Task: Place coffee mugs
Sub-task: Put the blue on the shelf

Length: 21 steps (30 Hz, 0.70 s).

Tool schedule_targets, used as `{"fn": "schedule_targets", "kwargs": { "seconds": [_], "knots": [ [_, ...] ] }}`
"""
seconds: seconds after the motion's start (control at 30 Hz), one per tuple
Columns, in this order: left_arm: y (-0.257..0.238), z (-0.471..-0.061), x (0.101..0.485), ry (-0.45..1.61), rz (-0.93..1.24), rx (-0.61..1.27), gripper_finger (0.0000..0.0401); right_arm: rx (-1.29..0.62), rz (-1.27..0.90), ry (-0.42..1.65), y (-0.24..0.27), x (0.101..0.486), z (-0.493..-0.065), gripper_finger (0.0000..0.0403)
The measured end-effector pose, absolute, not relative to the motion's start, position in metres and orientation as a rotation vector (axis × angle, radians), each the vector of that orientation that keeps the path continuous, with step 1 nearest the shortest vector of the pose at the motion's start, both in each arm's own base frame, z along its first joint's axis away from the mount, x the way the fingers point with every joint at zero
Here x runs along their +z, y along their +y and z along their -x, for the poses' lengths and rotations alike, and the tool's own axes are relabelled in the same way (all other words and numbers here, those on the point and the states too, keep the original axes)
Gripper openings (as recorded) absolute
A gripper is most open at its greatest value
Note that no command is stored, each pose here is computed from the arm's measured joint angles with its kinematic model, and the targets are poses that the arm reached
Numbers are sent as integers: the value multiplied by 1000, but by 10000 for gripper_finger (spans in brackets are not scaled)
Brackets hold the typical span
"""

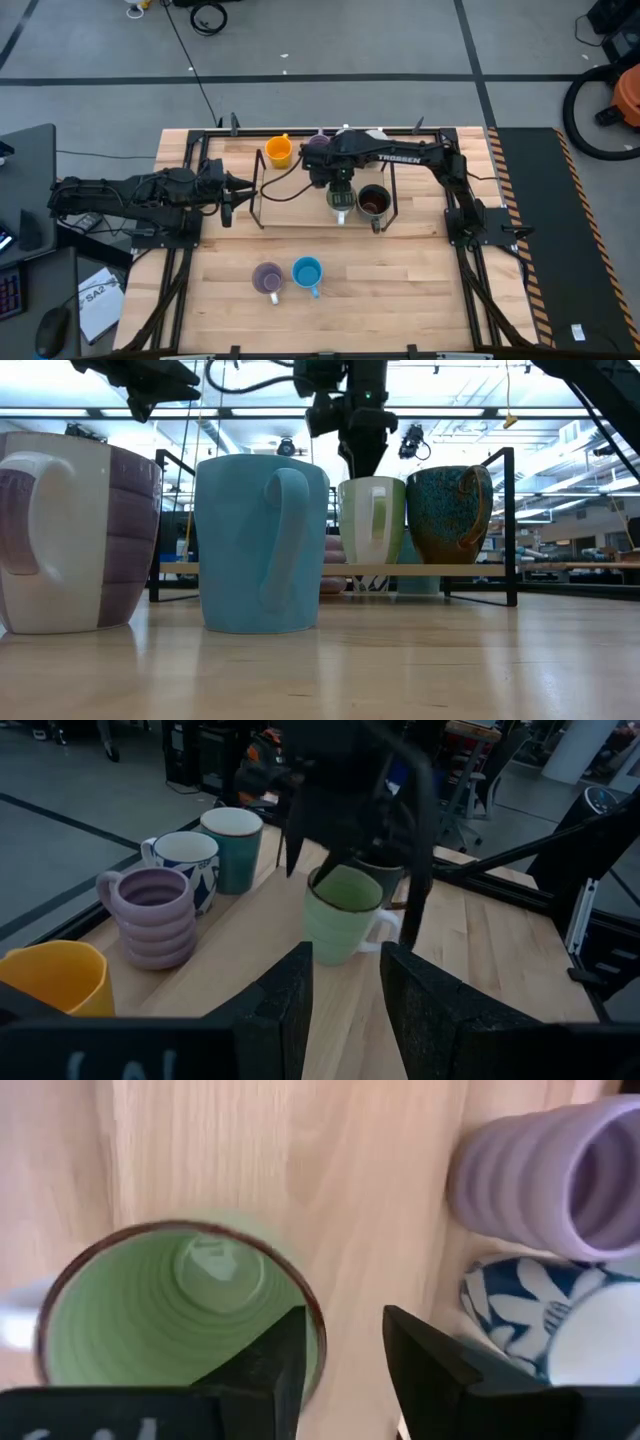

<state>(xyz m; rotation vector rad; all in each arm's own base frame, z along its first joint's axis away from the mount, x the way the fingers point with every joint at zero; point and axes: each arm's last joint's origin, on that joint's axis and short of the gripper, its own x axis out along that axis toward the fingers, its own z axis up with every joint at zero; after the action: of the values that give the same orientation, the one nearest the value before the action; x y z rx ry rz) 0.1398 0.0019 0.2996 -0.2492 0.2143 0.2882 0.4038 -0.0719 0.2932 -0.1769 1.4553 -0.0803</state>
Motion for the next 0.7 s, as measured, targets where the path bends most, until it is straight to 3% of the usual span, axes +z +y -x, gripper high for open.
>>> {"fn": "schedule_targets", "kwargs": {
  "seconds": [0.37,0.7],
  "knots": [
    [1,-139,297,244,257,249,125,-42,201,1335,-43,334,-406,151],
    [0,-140,297,251,223,224,125,152,168,1092,38,342,-427,184]
  ]
}}
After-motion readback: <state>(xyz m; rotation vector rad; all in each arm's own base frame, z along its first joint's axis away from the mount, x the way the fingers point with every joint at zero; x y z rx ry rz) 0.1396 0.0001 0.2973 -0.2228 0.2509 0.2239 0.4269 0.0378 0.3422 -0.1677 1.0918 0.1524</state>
